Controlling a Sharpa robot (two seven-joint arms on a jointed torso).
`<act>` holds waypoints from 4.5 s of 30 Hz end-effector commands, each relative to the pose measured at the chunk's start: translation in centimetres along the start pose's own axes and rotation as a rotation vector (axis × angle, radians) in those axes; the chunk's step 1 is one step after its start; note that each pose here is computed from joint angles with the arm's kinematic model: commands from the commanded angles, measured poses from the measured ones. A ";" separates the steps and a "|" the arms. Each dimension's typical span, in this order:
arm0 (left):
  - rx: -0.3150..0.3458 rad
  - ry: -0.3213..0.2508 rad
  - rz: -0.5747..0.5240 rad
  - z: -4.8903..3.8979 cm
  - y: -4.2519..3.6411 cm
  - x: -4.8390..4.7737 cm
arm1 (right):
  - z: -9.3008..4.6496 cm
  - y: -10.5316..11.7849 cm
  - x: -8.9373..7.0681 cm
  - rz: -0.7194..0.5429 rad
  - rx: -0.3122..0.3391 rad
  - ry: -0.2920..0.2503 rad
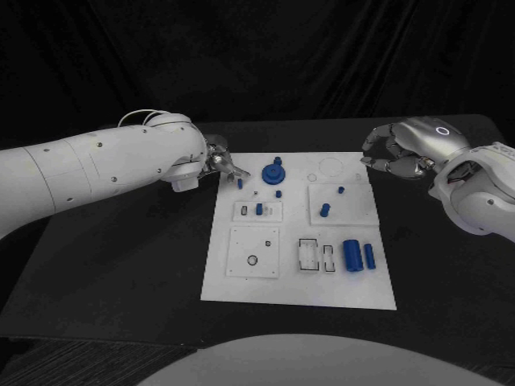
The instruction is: Assemble the parts on the task board
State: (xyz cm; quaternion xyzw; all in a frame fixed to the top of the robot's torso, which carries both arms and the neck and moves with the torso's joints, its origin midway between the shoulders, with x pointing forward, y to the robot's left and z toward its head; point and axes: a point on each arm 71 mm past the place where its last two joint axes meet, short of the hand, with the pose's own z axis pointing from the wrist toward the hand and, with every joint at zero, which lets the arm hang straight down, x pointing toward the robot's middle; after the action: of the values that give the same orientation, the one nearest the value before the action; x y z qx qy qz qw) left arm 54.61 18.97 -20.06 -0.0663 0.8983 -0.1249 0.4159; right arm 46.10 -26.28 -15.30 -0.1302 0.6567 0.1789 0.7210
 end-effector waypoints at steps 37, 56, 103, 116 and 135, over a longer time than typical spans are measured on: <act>0.031 0.046 0.019 0.51 -0.49 0.83 | 0.0 -0.1 0.1 0.001 0.001 -0.011; 0.048 0.023 0.001 0.02 -0.04 0.87 | -0.2 -0.2 0.0 0.001 0.007 -0.010; 0.108 0.084 0.015 -3.75 -0.84 4.20 | -0.2 -0.2 0.2 0.006 0.015 -0.003; 0.115 0.093 0.012 -3.53 -1.01 4.89 | -0.2 -0.2 0.2 0.006 0.014 -0.004; 0.120 0.113 0.014 -3.23 -1.15 5.71 | -0.3 -0.3 0.2 0.006 0.016 -0.001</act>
State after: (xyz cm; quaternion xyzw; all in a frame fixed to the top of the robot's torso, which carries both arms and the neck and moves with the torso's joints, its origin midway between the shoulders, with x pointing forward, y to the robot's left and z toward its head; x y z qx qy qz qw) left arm 48.60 17.33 -21.72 -0.0310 0.9117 -0.1733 0.3712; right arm 46.01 -26.55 -15.49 -0.1261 0.6593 0.1781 0.7195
